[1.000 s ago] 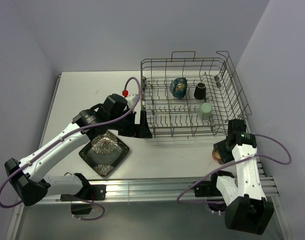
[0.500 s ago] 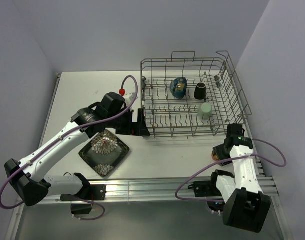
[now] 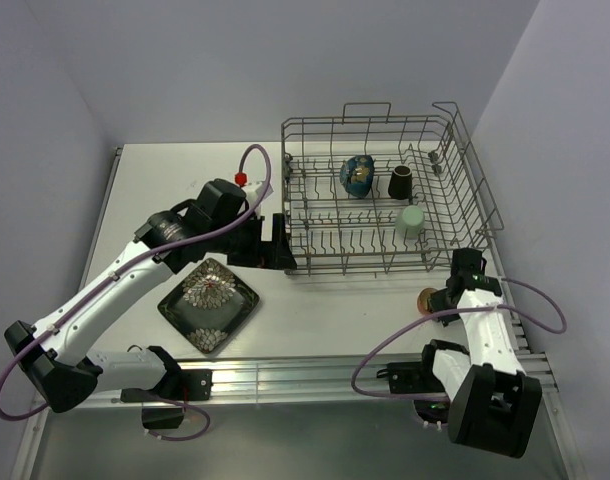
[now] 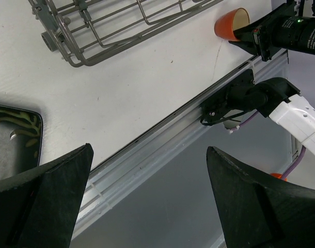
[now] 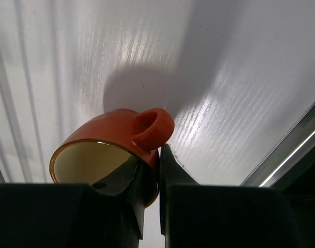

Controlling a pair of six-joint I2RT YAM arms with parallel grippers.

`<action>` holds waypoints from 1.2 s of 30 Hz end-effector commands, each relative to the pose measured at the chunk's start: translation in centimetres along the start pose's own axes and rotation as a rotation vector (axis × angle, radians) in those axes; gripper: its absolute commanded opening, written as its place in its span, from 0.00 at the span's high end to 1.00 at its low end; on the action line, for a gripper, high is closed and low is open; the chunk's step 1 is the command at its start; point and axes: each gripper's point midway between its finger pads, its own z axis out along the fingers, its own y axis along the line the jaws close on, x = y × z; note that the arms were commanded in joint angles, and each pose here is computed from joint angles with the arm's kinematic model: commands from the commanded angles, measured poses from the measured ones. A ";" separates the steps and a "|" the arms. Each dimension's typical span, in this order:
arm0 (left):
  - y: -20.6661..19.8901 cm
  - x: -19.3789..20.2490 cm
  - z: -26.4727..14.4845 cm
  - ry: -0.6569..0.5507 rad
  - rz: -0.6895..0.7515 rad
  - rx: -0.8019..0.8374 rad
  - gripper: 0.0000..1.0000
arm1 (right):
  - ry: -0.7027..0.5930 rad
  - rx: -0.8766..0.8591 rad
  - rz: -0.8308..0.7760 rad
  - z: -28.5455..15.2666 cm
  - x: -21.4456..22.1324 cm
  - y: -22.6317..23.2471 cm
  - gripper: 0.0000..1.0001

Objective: Load the mixed dishes into the dish rack

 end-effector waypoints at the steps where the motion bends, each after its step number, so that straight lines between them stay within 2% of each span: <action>1: -0.7 -1.4 -1.1 -0.046 0.032 0.009 0.02 | -0.024 -0.061 0.031 -0.6 -0.2 0.4 1.00; 5: -1.6 -2.1 -1.4 -0.052 0.039 0.040 0.01 | 0.023 -0.133 0.009 -3.2 1.1 0.8 1.00; 9: -2.5 -2.8 -1.6 -0.059 0.051 0.093 0.01 | 0.075 -0.320 -0.079 -8.0 1.9 3.1 1.00; 12: -3.6 -3.5 -2.0 -0.083 0.061 0.171 0.01 | 0.180 -0.459 -0.155 -12.0 3.5 4.5 1.00; 17: -5.3 -5.0 -3.3 -0.134 0.066 0.291 0.01 | 0.438 -0.727 -0.293 -18.5 7.2 7.1 1.00; 23: -8.5 -7.2 -4.6 -0.167 0.054 0.434 0.01 | 0.563 -1.035 -0.424 -27.6 8.6 10.8 1.00; 27: -9.0 -8.4 -4.4 -0.110 -0.050 0.425 0.01 | 0.633 -1.228 -0.573 -33.3 10.4 13.8 1.00; 28: -8.8 -8.9 -5.0 -0.096 -0.089 0.407 0.01 | 0.618 -1.308 -0.609 -34.7 10.6 14.8 1.00; 31: -8.7 -9.7 -4.6 -0.025 -0.216 0.419 0.01 | 0.641 -1.395 -0.667 -36.6 11.7 16.5 1.00; 33: -10.0 -10.5 -5.3 -0.025 -0.305 0.493 0.01 | 0.651 -1.417 -0.715 -36.8 12.4 17.3 1.00; 34: -10.0 -9.3 -4.7 0.034 -0.358 0.533 0.01 | 0.635 -1.459 -0.742 -37.3 12.5 17.8 1.00; 36: -12.4 -10.4 -6.8 0.013 -0.463 0.700 0.02 | 0.638 -1.503 -0.786 -37.7 13.1 18.2 1.00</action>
